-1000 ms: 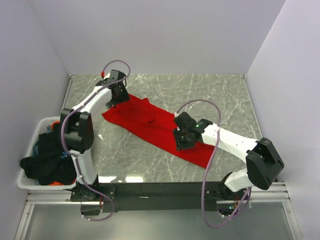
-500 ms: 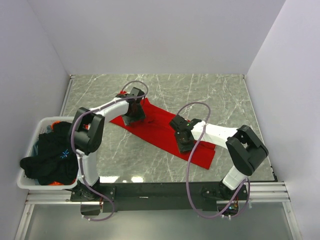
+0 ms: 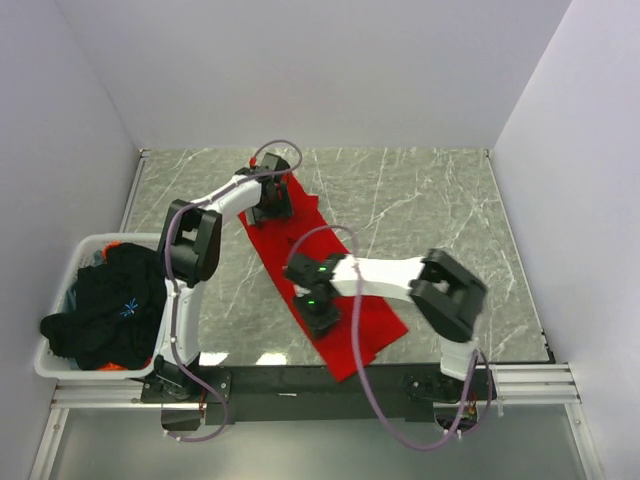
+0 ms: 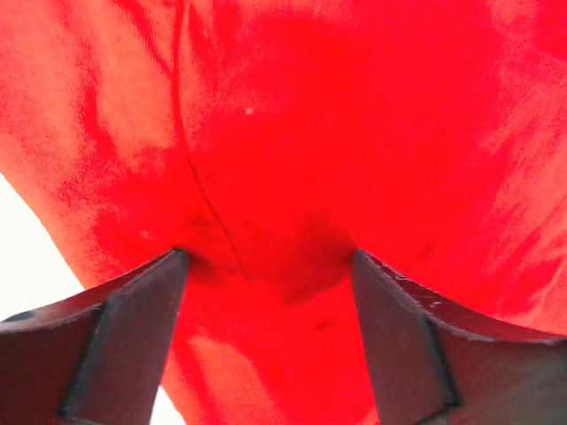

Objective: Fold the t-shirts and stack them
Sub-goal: Fold the tshirt

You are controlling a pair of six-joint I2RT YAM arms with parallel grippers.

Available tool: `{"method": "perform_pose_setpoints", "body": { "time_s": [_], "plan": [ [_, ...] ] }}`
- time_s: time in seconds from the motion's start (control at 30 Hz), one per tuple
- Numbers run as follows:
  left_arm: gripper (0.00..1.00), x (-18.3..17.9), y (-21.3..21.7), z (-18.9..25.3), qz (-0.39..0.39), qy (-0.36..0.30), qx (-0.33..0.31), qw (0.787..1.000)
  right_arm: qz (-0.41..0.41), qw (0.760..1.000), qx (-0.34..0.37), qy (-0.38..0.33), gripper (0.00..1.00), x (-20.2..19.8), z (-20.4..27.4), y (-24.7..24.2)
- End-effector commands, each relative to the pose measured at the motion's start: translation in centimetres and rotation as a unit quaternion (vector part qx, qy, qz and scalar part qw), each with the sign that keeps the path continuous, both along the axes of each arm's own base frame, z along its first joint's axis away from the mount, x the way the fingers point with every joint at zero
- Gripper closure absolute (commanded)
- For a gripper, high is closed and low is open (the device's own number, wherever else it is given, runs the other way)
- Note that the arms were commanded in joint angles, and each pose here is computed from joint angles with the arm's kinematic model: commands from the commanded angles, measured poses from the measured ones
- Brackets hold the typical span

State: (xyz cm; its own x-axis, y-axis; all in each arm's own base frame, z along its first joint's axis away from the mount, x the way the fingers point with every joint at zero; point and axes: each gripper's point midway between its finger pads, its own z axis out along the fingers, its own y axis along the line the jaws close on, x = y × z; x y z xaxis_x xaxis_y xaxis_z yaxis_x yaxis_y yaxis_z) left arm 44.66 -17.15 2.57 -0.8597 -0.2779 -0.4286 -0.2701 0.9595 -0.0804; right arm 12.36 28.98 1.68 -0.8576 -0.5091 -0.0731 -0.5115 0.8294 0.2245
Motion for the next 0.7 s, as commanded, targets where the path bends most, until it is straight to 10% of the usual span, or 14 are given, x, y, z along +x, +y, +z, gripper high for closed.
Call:
{"method": "perform_pose_setpoints", "body": {
  "time_s": [0.0, 0.3, 0.67],
  "plan": [
    [0.15, 4.3, 1.7, -0.1, -0.070, -0.035, 0.042, 0.996, 0.044, 0.997, 0.050, 0.046, 0.61, -1.9, 0.0, 6.6],
    [0.01, 9.9, 0.9, 0.8, -0.088, -0.092, 0.053, 0.990, 0.066, 0.995, 0.057, -0.043, 0.60, 3.0, 1.9, 12.5],
    [0.00, 11.1, -1.0, 11.0, -0.051, -0.191, -0.033, 0.980, 0.022, 0.990, 0.048, -0.130, 0.57, 1.9, 6.5, 4.1]
  ]
}}
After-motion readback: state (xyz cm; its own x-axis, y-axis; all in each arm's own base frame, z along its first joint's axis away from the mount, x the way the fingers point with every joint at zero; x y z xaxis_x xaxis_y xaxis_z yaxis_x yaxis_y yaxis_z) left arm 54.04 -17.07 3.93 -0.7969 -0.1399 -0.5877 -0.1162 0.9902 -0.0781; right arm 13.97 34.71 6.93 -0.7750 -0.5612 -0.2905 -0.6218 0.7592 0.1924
